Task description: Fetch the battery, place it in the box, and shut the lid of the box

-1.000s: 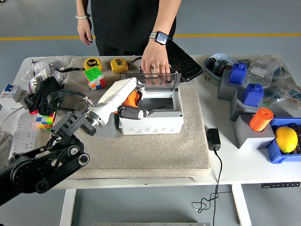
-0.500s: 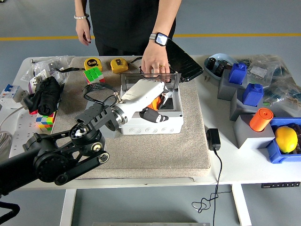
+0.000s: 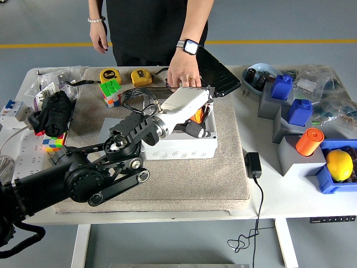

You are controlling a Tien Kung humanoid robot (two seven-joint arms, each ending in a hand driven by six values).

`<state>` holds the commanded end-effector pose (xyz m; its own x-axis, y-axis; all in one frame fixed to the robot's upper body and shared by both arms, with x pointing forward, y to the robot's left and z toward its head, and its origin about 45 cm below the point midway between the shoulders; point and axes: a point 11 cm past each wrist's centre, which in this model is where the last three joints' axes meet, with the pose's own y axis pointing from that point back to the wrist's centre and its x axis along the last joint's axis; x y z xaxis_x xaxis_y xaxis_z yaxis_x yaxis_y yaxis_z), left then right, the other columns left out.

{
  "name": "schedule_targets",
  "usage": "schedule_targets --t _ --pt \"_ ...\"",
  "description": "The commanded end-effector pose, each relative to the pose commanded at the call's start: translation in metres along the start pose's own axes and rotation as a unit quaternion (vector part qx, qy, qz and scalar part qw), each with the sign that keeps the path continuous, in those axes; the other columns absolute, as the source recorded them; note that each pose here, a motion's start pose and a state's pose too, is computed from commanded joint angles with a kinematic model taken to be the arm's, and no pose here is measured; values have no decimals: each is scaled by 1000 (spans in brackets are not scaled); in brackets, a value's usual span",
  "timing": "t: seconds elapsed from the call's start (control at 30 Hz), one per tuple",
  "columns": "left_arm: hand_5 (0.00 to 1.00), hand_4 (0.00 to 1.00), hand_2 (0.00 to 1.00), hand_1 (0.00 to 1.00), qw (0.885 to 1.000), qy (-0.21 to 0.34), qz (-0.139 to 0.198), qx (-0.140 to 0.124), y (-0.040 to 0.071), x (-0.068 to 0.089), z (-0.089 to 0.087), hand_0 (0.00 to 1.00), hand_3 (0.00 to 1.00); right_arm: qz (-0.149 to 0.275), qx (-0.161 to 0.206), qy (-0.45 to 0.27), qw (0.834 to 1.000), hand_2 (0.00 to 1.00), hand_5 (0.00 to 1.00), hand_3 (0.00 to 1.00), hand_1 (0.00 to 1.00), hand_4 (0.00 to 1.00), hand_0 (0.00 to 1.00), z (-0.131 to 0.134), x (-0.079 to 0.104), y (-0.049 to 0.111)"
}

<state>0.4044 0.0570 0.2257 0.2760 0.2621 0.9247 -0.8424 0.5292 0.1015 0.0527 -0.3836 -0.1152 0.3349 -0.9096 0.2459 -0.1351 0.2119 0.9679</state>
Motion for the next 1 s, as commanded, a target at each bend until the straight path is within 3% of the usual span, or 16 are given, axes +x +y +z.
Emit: schedule_targets --t 0.37,0.4,0.57,0.6,1.0 --pt "415 998 112 88 1000 14 -13 21 -6 -15 -8 115 229 -1 3 4 1000 574 448 559 605 928 594 -2 -1 0" --pt "438 998 145 127 1000 15 -13 20 -6 -15 -9 159 227 -1 3 5 1000 574 448 559 604 928 593 -2 -1 0" --pt "438 998 145 127 1000 21 -6 18 -8 -14 -10 159 227 -1 7 6 1000 574 448 559 604 928 593 -4 -2 0" --pt "459 998 171 160 1000 22 -4 18 -9 -14 -11 199 241 -2 9 6 1000 574 449 559 604 929 594 -6 -2 0" --pt "471 998 185 188 1000 22 -2 20 -9 -17 -16 212 273 -1 13 6 1000 574 449 559 604 929 593 -7 -3 1"
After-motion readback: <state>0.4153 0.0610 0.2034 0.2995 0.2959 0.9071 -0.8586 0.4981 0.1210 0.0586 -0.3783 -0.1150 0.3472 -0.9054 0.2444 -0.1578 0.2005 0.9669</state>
